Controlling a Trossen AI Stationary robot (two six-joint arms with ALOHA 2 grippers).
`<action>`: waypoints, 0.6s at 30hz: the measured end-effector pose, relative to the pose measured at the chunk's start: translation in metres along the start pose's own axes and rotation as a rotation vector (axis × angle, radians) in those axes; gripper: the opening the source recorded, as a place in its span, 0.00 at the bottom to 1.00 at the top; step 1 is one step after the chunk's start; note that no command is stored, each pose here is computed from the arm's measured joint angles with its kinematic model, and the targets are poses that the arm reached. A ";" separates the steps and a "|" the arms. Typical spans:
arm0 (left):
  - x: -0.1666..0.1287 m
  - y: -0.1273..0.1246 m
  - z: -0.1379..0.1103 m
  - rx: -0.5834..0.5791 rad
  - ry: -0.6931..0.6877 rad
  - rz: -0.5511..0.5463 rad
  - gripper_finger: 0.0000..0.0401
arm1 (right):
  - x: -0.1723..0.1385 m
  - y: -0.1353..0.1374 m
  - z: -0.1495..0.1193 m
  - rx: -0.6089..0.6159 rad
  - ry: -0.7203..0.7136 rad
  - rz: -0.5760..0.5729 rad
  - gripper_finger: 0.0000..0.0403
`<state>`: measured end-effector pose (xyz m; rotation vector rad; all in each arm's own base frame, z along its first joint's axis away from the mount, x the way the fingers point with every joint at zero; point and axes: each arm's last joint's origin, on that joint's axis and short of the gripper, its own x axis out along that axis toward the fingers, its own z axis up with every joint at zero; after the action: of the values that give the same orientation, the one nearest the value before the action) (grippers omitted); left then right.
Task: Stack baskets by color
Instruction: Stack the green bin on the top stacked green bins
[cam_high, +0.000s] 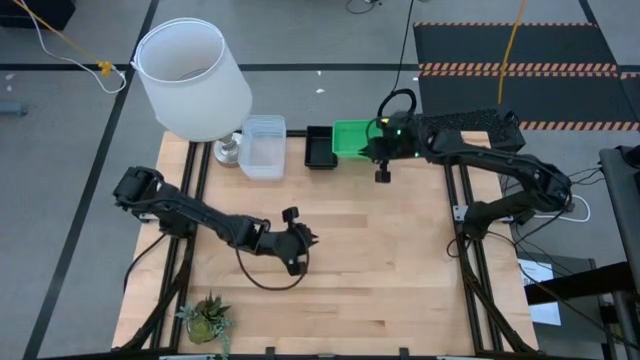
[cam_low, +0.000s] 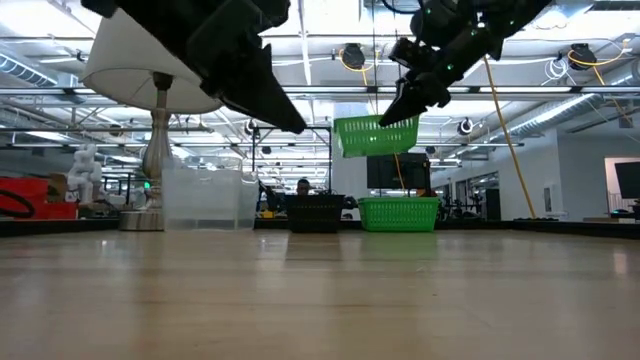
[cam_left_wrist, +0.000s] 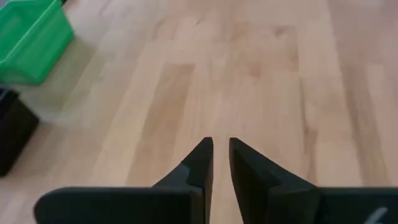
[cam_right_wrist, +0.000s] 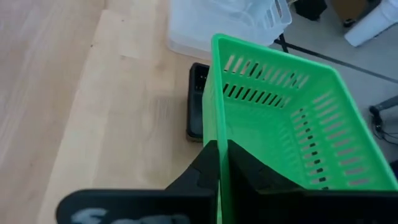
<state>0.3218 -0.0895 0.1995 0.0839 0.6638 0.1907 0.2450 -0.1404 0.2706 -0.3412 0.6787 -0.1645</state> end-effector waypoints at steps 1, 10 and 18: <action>0.002 0.002 -0.001 -0.002 -0.010 -0.011 0.13 | -0.001 -0.004 -0.003 0.000 -0.007 0.006 0.02; 0.007 0.009 -0.003 -0.004 -0.024 -0.034 0.06 | -0.009 -0.032 -0.022 0.008 -0.053 0.028 0.02; 0.006 0.007 0.002 0.018 -0.067 -0.070 0.01 | -0.003 -0.052 -0.039 0.036 -0.113 0.048 0.02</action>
<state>0.3267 -0.0812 0.1981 0.0839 0.6006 0.1136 0.2164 -0.1984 0.2631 -0.2976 0.5707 -0.1106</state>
